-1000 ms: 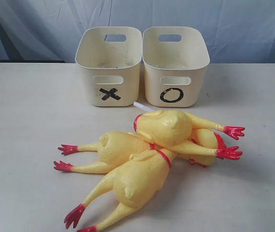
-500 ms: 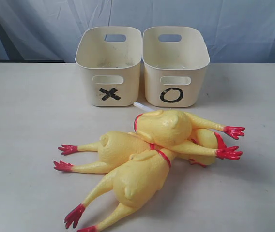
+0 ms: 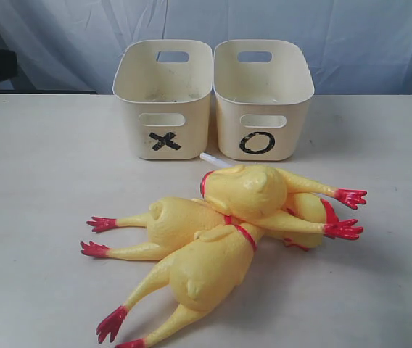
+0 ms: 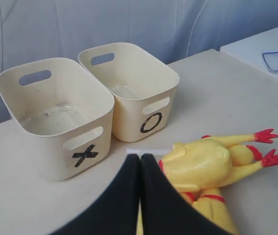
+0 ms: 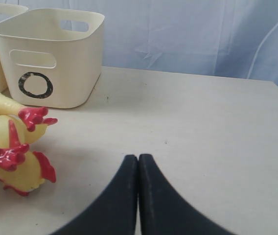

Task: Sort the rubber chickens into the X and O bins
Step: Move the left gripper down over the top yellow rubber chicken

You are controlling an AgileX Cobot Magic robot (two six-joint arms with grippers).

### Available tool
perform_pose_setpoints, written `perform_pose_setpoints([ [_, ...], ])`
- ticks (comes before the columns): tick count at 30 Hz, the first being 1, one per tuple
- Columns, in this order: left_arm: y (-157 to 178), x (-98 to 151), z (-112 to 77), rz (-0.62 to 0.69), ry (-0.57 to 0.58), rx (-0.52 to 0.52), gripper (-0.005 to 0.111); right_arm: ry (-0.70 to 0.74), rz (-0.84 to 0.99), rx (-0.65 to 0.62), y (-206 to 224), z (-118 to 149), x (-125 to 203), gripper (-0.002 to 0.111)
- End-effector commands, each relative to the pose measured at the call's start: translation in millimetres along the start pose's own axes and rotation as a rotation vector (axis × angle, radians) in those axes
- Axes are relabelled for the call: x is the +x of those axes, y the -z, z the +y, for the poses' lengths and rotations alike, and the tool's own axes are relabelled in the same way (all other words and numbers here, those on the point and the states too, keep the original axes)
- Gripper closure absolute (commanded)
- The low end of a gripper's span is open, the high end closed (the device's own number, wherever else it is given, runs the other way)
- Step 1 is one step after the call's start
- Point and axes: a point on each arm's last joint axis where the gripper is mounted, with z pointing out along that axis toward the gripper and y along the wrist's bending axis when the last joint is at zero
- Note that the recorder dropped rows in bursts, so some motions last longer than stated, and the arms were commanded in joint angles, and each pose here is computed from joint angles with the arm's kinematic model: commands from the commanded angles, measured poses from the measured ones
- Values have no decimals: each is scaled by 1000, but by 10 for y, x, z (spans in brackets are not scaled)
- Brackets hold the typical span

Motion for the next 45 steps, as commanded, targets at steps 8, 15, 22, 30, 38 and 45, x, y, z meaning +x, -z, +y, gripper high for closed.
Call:
perform_pose_setpoints([
  [8,-420,-364,-19,25,-112,104,107,-2,-12,5,3,-2,-4,107],
  [15,-899,-271,-199,98,-159,189,107,-2,-12,5,3,-2,-4,107],
  [22,-1264,-102,-456,158,-239,248,107,-2,-12,5,3,-2,-4,107],
  [30,-1399,-34,-683,164,-342,306,107,-2,-12,5,3,-2,-4,107],
  [38,-1604,164,-960,218,-426,390,103,-2,-12,5,3,-2,-4,107],
  [45,-1827,327,-1207,209,-481,371,68,-2,-12,5,3,-2,-4,107],
])
